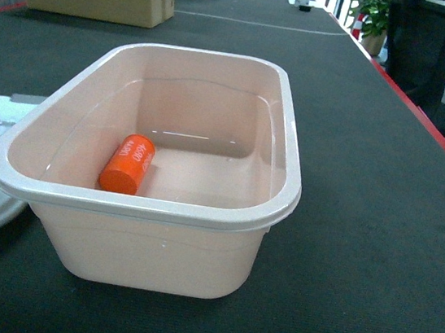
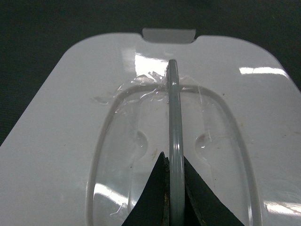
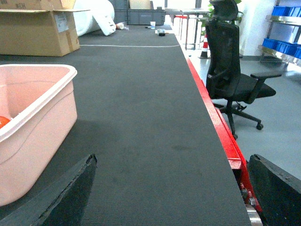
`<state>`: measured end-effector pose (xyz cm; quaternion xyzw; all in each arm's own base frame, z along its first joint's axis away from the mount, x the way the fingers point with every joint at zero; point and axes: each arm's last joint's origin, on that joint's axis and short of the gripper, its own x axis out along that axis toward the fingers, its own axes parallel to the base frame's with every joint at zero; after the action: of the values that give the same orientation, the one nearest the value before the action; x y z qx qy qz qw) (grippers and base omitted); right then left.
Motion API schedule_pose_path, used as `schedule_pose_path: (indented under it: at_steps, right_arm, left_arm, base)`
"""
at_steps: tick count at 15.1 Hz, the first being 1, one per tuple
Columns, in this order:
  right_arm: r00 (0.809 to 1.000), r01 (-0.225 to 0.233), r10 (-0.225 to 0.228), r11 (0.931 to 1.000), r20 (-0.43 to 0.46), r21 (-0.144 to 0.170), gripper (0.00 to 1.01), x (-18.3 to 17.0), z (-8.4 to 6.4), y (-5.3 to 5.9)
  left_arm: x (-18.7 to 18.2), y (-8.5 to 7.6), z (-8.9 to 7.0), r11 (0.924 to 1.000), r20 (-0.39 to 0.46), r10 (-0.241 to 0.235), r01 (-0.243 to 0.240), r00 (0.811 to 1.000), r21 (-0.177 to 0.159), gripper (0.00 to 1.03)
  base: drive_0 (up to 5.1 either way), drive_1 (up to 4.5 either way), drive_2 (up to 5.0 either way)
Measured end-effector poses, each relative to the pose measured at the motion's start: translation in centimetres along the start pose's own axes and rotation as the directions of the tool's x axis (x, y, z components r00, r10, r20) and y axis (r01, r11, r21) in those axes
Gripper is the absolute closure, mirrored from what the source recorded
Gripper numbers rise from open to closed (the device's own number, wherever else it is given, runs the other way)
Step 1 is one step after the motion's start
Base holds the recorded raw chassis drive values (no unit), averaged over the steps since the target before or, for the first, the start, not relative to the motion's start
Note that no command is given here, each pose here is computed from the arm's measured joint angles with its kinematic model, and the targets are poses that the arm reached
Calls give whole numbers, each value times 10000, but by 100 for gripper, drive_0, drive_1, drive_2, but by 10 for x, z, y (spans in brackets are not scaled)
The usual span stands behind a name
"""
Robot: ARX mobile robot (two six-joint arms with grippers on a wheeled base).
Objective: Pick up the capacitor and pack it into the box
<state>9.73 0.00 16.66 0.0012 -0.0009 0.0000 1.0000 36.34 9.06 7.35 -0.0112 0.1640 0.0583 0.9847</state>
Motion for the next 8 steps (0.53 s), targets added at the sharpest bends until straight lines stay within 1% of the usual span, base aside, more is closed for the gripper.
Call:
schedule_pose_path:
  at_steps: [1,2,3,4,5,7,8]
  right_arm:
    - [10000,-4,4,10000,0,4,3,0,0,0]
    - [10000,0,0,10000,0,4,3,0,0,0]
    - [10000,-4,4,10000,0,4,3,0,0,0]
    - [10000,0,0,10000,0,4,3,0,0,0]
    - [10000,0,0,10000,0,0,3,0,0,0]
    - [10000,0,0,10000,0,0,3,0,0,0]
    - [10000,0,0,10000,0,4,3,0,0,0]
  left_arm:
    - [-5,10,20,9981,222,333,-321,9992,-532,101]
    - [-12,18,45,9948,640,618,-563,9960,-848,101]
    - [-22,20,71,9924,1040,809,-704,9913,-1007,101]
    - [-32,16,93,9920,1293,858,-727,9879,-1030,101]
    - [-39,9,106,9919,1405,830,-683,9866,-1068,101]
    - [-62,-20,135,9928,1669,554,-365,9844,-1145,101]
    - [-76,-38,152,9922,2072,439,-184,9773,-1237,101]
  base:
    - [0,0,0]
    - [0,0,0]
    - [0,0,0]
    - [0,0,0]
    - [0,0,0]
    - [0,0,0]
    - [0,0,0]
